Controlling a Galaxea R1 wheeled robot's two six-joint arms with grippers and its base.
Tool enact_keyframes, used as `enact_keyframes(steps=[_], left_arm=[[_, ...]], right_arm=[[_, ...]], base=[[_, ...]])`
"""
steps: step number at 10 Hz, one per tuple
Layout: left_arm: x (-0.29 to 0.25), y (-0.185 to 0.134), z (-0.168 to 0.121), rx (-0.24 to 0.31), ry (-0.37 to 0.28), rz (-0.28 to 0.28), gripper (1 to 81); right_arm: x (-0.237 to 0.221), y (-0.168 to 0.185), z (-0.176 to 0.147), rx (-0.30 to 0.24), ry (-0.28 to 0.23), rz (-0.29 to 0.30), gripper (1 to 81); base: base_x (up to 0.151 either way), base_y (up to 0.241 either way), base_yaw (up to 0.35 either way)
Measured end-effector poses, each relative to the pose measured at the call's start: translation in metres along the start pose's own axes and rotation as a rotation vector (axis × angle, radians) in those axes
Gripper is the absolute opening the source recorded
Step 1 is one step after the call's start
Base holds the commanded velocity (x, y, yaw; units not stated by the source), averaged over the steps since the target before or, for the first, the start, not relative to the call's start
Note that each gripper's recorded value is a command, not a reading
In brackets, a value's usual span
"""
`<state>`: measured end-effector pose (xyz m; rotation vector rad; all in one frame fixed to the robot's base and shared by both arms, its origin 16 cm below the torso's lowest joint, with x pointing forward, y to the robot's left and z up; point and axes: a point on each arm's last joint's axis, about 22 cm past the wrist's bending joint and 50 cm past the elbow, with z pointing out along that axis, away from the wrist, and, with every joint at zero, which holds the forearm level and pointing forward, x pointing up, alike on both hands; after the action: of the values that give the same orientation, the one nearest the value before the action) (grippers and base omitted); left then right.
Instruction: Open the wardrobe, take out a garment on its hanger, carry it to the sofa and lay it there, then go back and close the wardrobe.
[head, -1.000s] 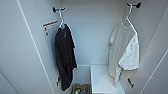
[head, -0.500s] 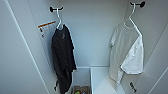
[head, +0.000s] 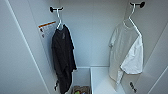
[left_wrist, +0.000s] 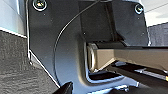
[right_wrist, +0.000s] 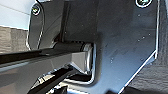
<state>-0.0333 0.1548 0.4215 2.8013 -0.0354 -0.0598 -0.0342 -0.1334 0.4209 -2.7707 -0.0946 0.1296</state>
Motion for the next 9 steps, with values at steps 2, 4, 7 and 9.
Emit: enact_keyframes(steps=[2, 4, 7, 9], left_arm=[[0.004, -0.007, -0.002, 0.007, 0.004, -0.127, 81.1], [-0.004, -0.022, -0.006, 0.023, -0.001, -0.138, 81.1], [-0.005, -0.012, -0.003, 0.013, -0.007, 0.024, 81.1], [-0.001, -0.002, -0.001, -0.005, -0.007, 0.025, 81.1]], right_arm=[[0.003, 0.0, 0.0, 0.0, 0.004, -0.002, 81.1], [0.003, 0.0, 0.0, 0.0, 0.004, -0.001, 81.1], [0.003, -0.002, 0.0, 0.002, 0.004, -0.001, 81.1], [0.002, -0.001, 0.0, 0.002, 0.009, 0.01, 81.1]], base=[[0.0, 0.0, 0.0], [0.0, 0.0, 0.0], [0.0, 0.0, 0.0], [0.0, 0.0, 0.0]])
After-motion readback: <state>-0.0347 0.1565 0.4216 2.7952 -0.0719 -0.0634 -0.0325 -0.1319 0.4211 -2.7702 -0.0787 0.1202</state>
